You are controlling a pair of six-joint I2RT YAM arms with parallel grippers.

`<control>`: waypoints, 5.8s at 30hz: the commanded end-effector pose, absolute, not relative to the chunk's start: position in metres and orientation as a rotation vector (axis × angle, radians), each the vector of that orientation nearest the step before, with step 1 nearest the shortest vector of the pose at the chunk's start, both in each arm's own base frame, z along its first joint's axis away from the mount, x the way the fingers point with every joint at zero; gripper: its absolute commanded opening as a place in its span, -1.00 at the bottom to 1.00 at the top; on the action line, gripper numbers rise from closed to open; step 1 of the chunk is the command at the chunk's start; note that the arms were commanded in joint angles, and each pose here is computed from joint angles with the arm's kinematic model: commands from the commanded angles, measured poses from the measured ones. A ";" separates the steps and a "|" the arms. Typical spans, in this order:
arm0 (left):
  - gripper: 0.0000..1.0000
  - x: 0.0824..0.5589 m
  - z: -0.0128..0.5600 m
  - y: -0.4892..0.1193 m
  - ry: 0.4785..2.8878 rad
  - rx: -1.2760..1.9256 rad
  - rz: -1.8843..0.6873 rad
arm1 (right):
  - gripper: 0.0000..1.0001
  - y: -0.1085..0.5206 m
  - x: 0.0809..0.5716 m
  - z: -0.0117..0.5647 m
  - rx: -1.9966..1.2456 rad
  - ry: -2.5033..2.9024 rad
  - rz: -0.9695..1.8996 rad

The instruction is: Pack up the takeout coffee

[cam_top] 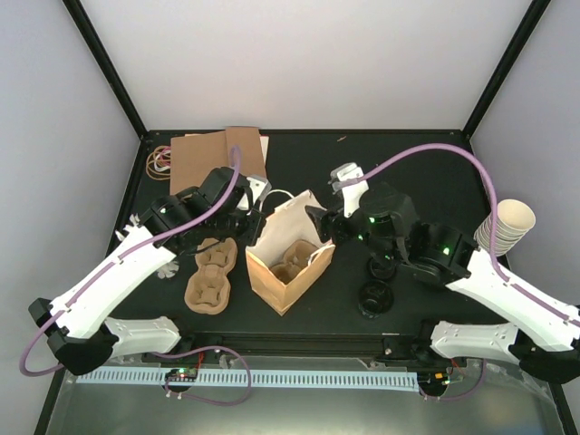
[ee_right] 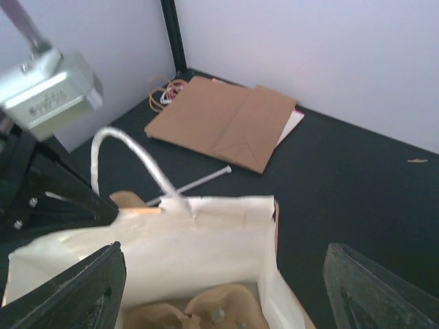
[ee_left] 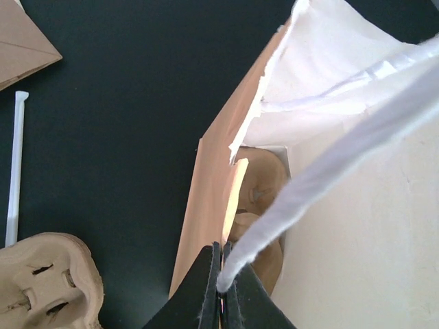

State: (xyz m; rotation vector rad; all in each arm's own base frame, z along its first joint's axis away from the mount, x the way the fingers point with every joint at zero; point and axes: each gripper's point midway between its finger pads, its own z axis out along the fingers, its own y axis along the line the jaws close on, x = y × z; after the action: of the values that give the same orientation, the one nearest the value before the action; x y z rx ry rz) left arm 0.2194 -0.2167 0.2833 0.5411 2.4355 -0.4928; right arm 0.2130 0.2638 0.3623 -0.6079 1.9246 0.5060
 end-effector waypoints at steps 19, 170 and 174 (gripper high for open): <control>-0.97 0.225 0.310 -0.237 2.071 0.857 -0.378 | 0.57 0.215 0.194 0.269 -0.521 2.228 0.357; 0.97 0.158 0.211 -0.155 2.355 0.119 -0.930 | 0.30 0.092 0.113 0.118 0.182 2.901 0.242; 0.97 0.163 0.222 -0.153 2.292 0.093 -0.935 | 0.28 0.093 0.113 0.118 0.171 2.898 0.252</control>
State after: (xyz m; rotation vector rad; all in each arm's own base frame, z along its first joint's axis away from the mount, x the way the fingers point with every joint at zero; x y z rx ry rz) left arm 0.1499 -0.1580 0.1932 0.1415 2.4109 -0.9572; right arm 0.1137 0.0883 0.1173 0.1934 2.9035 0.2081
